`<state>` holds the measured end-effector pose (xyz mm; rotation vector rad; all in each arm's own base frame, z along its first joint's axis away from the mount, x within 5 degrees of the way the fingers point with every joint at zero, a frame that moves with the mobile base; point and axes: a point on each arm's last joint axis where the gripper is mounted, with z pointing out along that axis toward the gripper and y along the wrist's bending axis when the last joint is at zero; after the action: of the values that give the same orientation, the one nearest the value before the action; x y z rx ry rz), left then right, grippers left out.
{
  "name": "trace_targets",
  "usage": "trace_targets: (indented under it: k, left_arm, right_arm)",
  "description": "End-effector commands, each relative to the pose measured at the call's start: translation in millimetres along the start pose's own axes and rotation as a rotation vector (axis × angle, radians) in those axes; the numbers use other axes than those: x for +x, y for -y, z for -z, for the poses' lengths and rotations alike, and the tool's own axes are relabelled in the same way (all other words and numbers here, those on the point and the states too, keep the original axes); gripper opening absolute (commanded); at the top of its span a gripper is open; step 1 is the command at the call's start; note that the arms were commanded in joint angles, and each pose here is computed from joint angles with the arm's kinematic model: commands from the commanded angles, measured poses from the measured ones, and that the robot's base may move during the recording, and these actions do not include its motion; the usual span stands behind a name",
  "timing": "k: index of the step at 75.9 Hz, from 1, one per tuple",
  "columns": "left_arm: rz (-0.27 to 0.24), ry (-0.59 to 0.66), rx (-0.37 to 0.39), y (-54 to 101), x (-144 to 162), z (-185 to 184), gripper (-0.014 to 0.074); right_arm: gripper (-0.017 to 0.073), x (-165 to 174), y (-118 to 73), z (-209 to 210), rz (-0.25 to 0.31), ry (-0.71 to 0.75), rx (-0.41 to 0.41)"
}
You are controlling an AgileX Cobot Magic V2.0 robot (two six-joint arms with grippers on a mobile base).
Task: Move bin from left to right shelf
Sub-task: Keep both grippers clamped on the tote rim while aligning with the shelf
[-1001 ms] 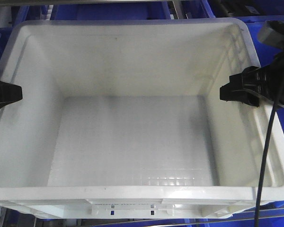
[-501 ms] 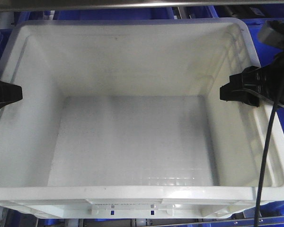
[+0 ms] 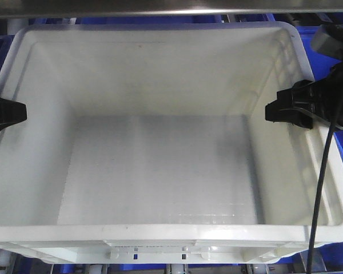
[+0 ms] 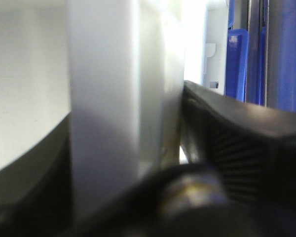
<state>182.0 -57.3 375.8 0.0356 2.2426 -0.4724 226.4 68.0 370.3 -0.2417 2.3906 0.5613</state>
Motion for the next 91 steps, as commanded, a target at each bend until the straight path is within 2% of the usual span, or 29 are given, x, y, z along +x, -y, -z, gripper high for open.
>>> trace_targets:
  k: [1, 91]
  left_arm:
    - [0.023, 0.189, 0.088, 12.8, -20.0, 19.4, -0.0006]
    - [0.023, 0.189, 0.088, 12.8, -20.0, 19.4, -0.0006]
  right_arm:
    - [-0.0006, -15.7, -15.3, 20.6, -0.012, 0.161, -0.082]
    - [-0.0006, -15.7, -15.3, 20.6, -0.012, 0.161, -0.082]
